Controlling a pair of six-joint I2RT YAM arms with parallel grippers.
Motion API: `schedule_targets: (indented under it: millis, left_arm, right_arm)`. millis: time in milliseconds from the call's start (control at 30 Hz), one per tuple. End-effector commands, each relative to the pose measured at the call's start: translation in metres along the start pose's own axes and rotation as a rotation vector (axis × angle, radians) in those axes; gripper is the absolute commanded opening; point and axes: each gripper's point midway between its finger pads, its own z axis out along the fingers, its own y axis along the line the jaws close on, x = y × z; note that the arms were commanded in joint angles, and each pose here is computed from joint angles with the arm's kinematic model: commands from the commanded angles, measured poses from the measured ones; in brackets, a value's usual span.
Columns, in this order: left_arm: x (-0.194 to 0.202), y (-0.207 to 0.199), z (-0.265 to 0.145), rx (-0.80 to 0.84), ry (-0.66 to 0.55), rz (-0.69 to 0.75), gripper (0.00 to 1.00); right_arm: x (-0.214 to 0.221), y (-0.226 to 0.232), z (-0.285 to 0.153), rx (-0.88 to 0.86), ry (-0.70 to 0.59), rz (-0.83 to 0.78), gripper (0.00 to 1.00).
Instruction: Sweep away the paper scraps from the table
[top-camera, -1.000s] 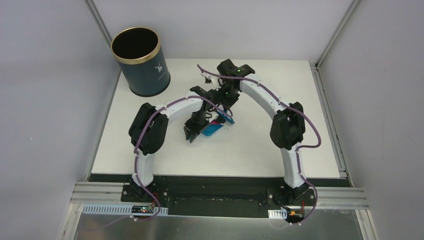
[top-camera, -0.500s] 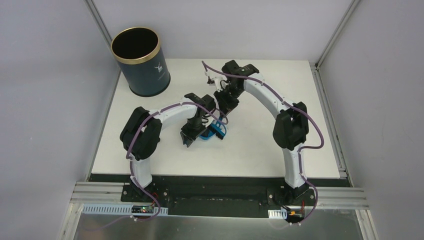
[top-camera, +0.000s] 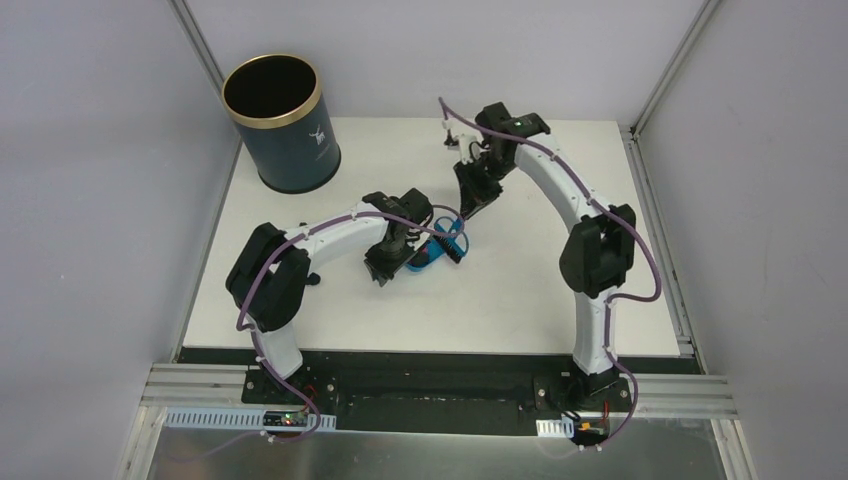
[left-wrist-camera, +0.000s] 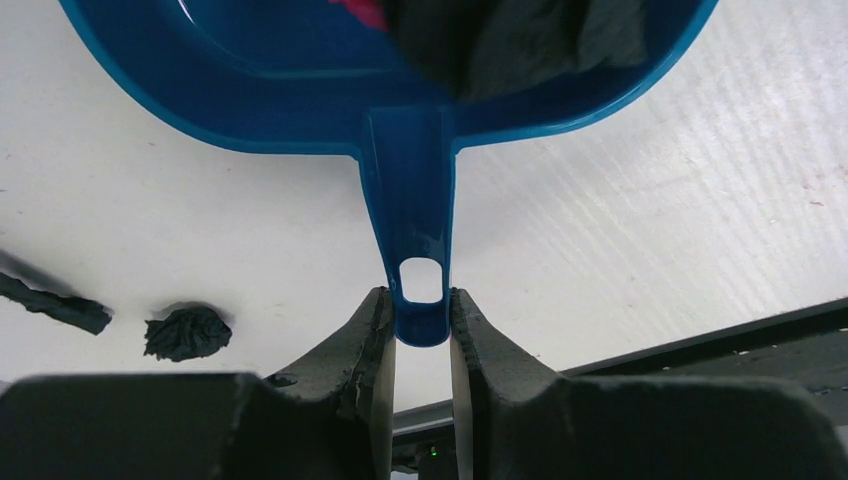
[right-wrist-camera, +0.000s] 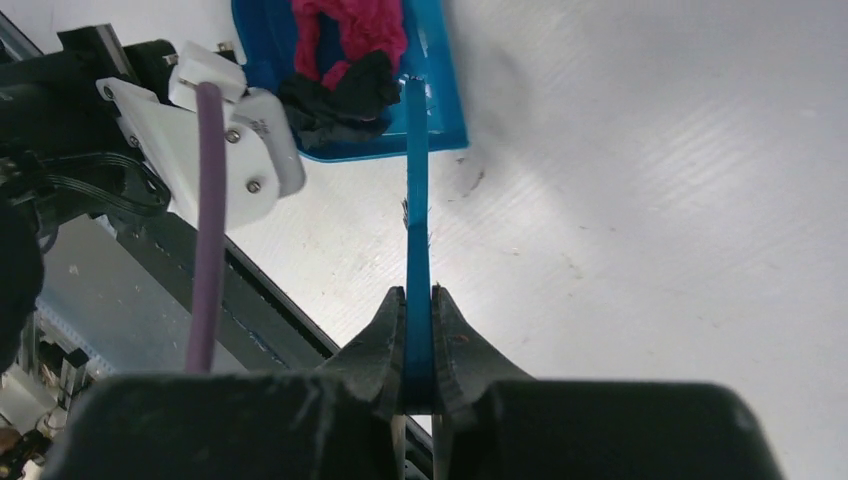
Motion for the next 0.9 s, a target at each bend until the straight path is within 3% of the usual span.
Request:
schedule_targets:
  millis: [0,233,567,867]
  left_arm:
    - [-0.008,0.008,-0.009,-0.05,-0.061,-0.004,0.0]
    - [0.0,0.024,-0.005,-0.104,-0.03,-0.063,0.0]
    - [0.008,0.022,-0.002,0.03,0.02,-0.141,0.0]
    - [0.009,0.013,0.004,0.172,0.056,-0.2,0.0]
  right_arm:
    - [-0.024,-0.019,-0.053,0.039,-0.133,0.005,0.0]
    - [-0.058,-0.058,-0.048,0.152,-0.175,-0.013,0.0]
    - [-0.124,-0.086,-0.02,0.319,-0.309,-0.059,0.0]
    - [-0.142,-0.057,0.032,0.505,-0.239,-0.339,0.0]
